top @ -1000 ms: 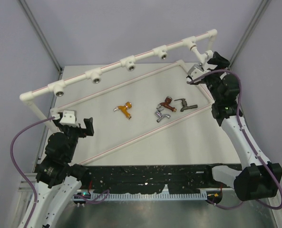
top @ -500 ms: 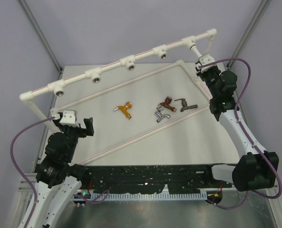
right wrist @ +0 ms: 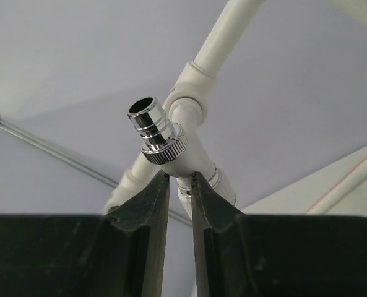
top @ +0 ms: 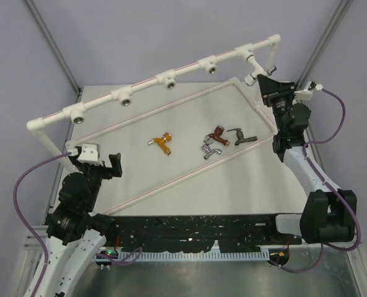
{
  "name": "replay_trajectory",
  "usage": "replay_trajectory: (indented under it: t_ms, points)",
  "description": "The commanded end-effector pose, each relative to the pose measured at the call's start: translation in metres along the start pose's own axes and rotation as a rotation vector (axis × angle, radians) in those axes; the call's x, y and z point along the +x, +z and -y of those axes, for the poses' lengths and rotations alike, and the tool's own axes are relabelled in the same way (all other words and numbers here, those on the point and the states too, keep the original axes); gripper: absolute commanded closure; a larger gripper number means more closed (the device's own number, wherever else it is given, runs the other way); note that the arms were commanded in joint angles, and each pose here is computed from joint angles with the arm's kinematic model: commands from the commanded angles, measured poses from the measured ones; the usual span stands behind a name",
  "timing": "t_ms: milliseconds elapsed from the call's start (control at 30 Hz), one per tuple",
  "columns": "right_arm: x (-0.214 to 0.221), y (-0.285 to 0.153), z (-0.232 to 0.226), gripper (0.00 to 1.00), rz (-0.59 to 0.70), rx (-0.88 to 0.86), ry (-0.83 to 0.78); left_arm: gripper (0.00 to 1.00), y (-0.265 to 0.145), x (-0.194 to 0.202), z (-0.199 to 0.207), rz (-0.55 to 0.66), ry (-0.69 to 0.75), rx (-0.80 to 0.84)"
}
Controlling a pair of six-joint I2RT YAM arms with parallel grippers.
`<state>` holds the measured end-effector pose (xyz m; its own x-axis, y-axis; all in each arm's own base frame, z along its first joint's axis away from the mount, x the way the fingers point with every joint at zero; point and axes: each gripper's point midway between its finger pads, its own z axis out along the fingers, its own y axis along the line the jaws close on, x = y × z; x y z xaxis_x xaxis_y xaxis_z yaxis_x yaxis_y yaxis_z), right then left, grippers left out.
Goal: Install the water faucets
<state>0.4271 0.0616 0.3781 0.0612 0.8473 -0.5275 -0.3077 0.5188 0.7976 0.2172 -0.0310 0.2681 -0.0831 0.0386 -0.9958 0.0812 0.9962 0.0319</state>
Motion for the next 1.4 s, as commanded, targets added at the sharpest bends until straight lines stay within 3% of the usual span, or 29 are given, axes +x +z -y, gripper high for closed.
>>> replay_trajectory:
  t_ms: [0, 133, 367, 567, 733, 900, 1167, 1367]
  points:
    - [-0.037, 0.009, -0.052, 0.94, 0.098, -0.208, 0.555, 0.06, 0.001, -0.013, 0.000, 0.055, -0.011, -0.002]
    - [-0.051, 0.007, -0.057, 0.85, 0.113, -0.222, 0.415, 0.06, 0.000, -0.014, -0.001, 0.058, -0.009, -0.004]
    - [-0.050, -0.018, -0.034, 0.43, 0.086, -0.108, 0.016, 0.06, -0.001, -0.014, -0.001, 0.063, -0.012, -0.002]
    - [-0.060, -0.039, -0.020, 0.20, 0.058, -0.004, -0.412, 0.06, -0.001, -0.014, 0.000, 0.063, -0.012, 0.003]
    - [-0.065, -0.040, -0.028, 0.15, 0.033, -0.046, -0.700, 0.06, -0.001, -0.015, 0.000, 0.066, -0.012, 0.006]
    - [-0.058, -0.025, -0.030, 0.15, -0.017, -0.075, -0.751, 0.06, -0.002, -0.016, 0.000, 0.067, -0.013, 0.004]
    - [-0.034, 0.007, -0.024, 0.16, -0.104, -0.083, -0.719, 0.06, -0.001, -0.014, -0.001, 0.063, -0.012, -0.002]
    - [-0.020, 0.021, -0.021, 0.31, -0.112, -0.084, -0.492, 0.06, -0.001, -0.014, -0.001, 0.061, -0.011, -0.002]
